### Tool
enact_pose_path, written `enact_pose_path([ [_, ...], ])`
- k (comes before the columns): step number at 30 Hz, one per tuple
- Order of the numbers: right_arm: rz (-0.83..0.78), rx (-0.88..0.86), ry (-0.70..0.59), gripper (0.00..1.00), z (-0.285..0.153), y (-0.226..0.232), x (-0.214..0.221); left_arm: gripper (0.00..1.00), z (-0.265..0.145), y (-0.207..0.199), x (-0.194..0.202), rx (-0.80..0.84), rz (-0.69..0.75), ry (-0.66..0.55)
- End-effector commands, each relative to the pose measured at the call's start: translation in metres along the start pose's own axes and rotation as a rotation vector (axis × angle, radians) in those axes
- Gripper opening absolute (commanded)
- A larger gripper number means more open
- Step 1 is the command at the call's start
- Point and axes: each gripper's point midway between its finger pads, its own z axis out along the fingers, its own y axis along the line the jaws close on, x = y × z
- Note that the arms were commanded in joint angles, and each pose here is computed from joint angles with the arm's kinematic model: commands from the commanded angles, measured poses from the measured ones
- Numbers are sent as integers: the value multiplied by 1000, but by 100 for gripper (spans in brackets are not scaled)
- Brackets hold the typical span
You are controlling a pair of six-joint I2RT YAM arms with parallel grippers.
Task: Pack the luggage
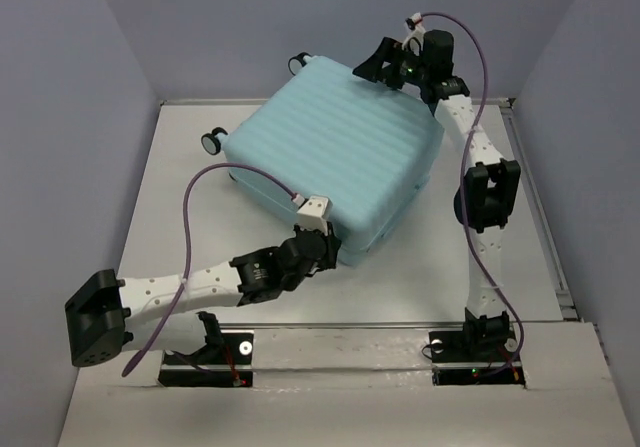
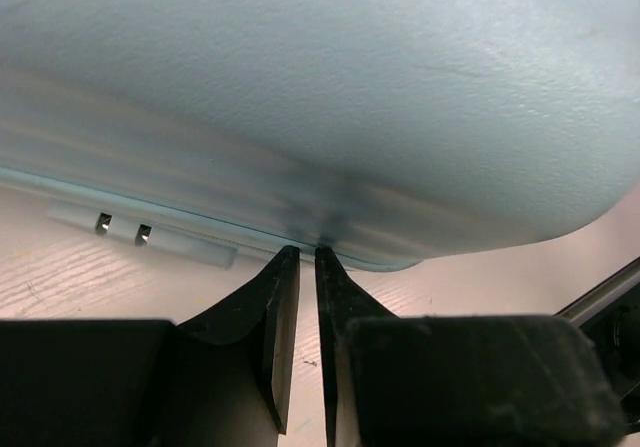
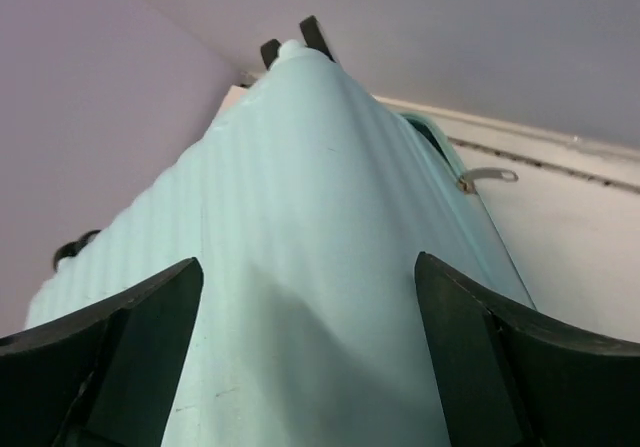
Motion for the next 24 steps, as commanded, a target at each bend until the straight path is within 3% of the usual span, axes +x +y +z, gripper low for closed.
enact_pose_path([
  [1,-171,-198,-70,92,-52,135,-46,25,5,-49,-64,93,-48,-150],
  [4,-223,-189,-78,92,-78,146,-38,25,7,-60,-86,93,-48,-190],
  [5,-316,-250,-198,89,-117,191,-64,25,9,-63,-92,90,-43,-198],
  [6,-277,-208,-163,86,-116,169,-35,25,12,-62,-93,89,-43,-198],
  [7,-371,-264,-271,77,-160,215,-49,25,17,-57,-98,73,-46,-204],
  [8,-320,-219,-220,69,-157,189,-8,25,19,-56,-99,79,-50,-200],
  [9,-345,-232,-269,59,-173,198,0,25,23,-50,-102,64,-59,-206],
  [10,-339,-247,-276,25,-185,207,21,25,25,-45,-102,60,-67,-207],
  [11,-369,-283,-345,12,-225,234,29,25,25,-46,-106,73,-76,-220],
  [12,-302,-227,-276,7,-218,198,86,25,25,-46,-106,83,-78,-218],
  [14,-302,-264,-335,7,-246,210,122,25,26,-38,-110,71,-79,-223],
  [16,-261,-189,-244,7,-248,165,192,25,23,-31,-111,64,-77,-226],
  [18,-249,-132,-248,7,-266,141,227,25,17,-27,-112,71,-73,-227],
  [22,-238,-80,-263,7,-293,130,246,26,4,-14,-102,69,-79,-194],
  [23,-214,-67,-252,11,-295,125,252,26,2,-9,-90,71,-73,-166],
  [24,-184,-25,-222,24,-295,116,260,27,-3,-3,-82,70,-77,-151],
])
